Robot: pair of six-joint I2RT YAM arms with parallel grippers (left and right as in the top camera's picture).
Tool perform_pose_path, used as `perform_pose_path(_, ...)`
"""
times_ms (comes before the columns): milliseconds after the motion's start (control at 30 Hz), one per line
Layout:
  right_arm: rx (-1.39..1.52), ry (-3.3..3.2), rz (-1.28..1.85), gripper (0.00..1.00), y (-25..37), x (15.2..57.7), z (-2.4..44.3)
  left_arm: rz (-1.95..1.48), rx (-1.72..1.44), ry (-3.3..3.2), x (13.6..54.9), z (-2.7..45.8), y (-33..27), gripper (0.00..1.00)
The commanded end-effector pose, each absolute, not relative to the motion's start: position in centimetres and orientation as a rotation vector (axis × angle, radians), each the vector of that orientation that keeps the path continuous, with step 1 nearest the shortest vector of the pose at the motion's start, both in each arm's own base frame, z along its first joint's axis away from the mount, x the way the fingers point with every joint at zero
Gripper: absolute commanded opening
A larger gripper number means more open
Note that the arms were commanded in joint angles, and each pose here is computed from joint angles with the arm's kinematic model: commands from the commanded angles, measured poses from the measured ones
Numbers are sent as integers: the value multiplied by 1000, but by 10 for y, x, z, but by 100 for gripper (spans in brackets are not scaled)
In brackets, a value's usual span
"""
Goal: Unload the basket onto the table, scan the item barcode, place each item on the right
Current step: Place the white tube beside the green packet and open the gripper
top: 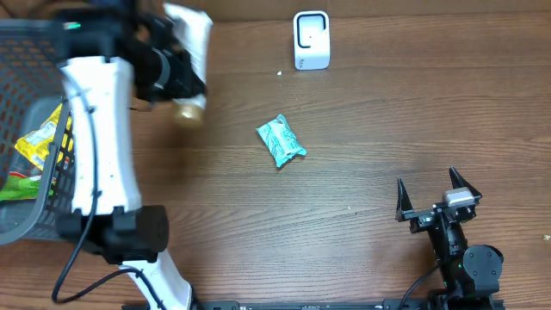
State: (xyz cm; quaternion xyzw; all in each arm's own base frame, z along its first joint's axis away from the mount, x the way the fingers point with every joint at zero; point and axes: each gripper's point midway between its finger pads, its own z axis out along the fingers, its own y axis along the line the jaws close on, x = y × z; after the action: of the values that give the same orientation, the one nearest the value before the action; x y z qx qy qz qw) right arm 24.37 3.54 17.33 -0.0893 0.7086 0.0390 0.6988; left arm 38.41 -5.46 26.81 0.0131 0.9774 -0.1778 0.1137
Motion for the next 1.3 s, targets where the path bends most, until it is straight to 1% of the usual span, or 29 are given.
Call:
perform_pose_path(0, -204, 1574, 97, 100, 37, 243, 172, -561, 155, 2985, 366, 230, -86, 4)
perform_pose_path(133, -204, 1574, 97, 100, 37, 243, 172, -554, 292, 3065, 356, 175, -121, 4)
perform_pose_path(300, -204, 1574, 97, 100, 37, 243, 172, -546, 388, 3074, 351, 123, -145, 4)
perform_pose_path(433, -204, 1574, 97, 100, 37, 243, 172, -544, 361, 3084, 348, 94, -146, 4)
perform_pose_path(533, -204, 1574, 97, 100, 37, 243, 172, -508, 221, 3127, 343, 75, -141, 4)
perform_pose_path(633, -204, 1574, 97, 100, 37, 243, 172, -594, 147, 3118, 344, 71, -151, 4)
perform_pose_path(767, -204, 1574, 97, 100, 37, 243, 172, -831, 203, 3024, 350, 90, -192, 4)
perform_pose_path(967, -204, 1574, 97, 100, 37, 243, 172, -886, 125, 2958, 357, 105, -244, 4)
perform_pose_path(1067, -204, 1574, 97, 100, 37, 243, 172, -854, 77, 2928, 362, 103, -265, 4)
perform_pose_path(1267, -204, 1574, 97, 100, 37, 243, 172, -688, -88, 2930, 362, 83, -284, 4)
